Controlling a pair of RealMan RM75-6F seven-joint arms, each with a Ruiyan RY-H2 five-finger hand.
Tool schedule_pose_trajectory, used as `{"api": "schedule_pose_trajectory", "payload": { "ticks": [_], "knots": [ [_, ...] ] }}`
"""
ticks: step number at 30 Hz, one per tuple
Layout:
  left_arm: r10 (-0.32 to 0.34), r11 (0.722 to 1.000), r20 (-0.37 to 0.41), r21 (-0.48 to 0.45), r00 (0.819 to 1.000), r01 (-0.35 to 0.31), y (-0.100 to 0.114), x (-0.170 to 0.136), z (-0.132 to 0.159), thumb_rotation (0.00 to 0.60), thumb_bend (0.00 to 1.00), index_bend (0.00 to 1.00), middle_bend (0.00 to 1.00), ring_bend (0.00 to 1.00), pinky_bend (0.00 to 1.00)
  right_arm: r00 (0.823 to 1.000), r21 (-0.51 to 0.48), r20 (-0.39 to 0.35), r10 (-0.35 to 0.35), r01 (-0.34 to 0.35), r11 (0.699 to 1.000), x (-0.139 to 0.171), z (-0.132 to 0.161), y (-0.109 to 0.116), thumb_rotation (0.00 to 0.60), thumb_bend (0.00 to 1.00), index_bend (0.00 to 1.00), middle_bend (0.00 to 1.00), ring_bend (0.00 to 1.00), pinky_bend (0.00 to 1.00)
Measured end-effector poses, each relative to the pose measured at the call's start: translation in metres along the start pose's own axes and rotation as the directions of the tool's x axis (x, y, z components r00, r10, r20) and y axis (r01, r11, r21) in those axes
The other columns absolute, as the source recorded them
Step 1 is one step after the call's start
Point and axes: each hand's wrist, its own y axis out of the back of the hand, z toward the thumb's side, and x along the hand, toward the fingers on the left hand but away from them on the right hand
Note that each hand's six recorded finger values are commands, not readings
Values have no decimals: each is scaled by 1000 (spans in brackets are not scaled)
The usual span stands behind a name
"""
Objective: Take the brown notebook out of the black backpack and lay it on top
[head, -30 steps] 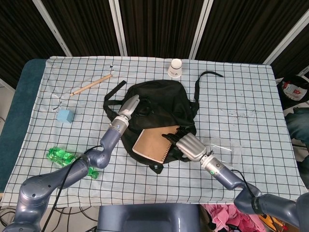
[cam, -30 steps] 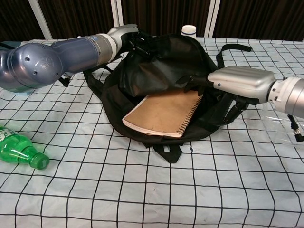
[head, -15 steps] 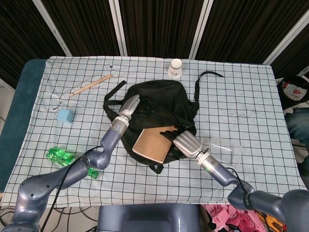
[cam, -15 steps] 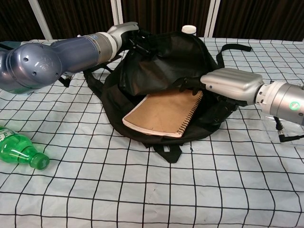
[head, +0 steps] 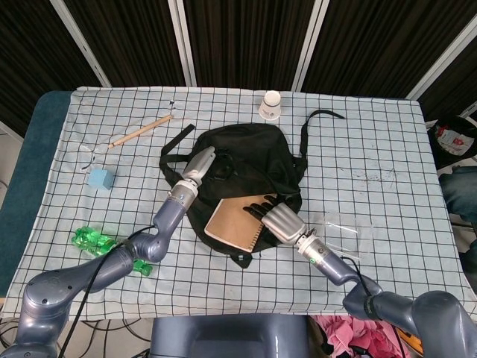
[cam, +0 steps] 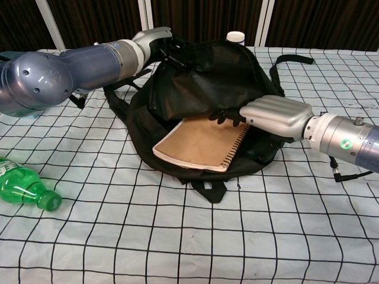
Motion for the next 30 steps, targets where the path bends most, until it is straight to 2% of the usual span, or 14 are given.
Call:
{"api": "schedule_pose_trajectory", "payload": {
  "ticks": [6,11,16,19,24,30],
  "knots": [
    [3,1000,9,9,1000,-3,1,-1,3,600,503,590,600,289,111,999,-39,-12,-42,42,998,-6,8,-1,600,205,231,249,295,147],
    [9,1000,16,22,1000,-9,4,-3,6,600,503,590,599,289,112,998,-96,-7,-69,69,993,-14,13,-4,600,236,242,260,300,148],
    [11,999,17,31,1000,-12,6,-4,7,600,503,590,599,289,111,996,-97,-4,-86,85,992,-19,14,-7,600,242,261,272,303,147],
    [11,999,15,34,1000,-11,7,-5,7,600,503,590,600,289,111,996,-90,1,-94,94,991,-22,14,-8,600,282,293,296,318,158],
    [0,999,15,49,1000,0,4,-7,9,600,503,590,600,289,111,993,-95,23,-113,115,989,-26,11,-10,600,396,410,377,379,203],
    [-1,999,18,53,1000,0,3,-8,11,600,503,590,600,289,111,990,-164,36,-137,141,976,-30,12,-10,600,455,485,431,423,223]
  ]
}}
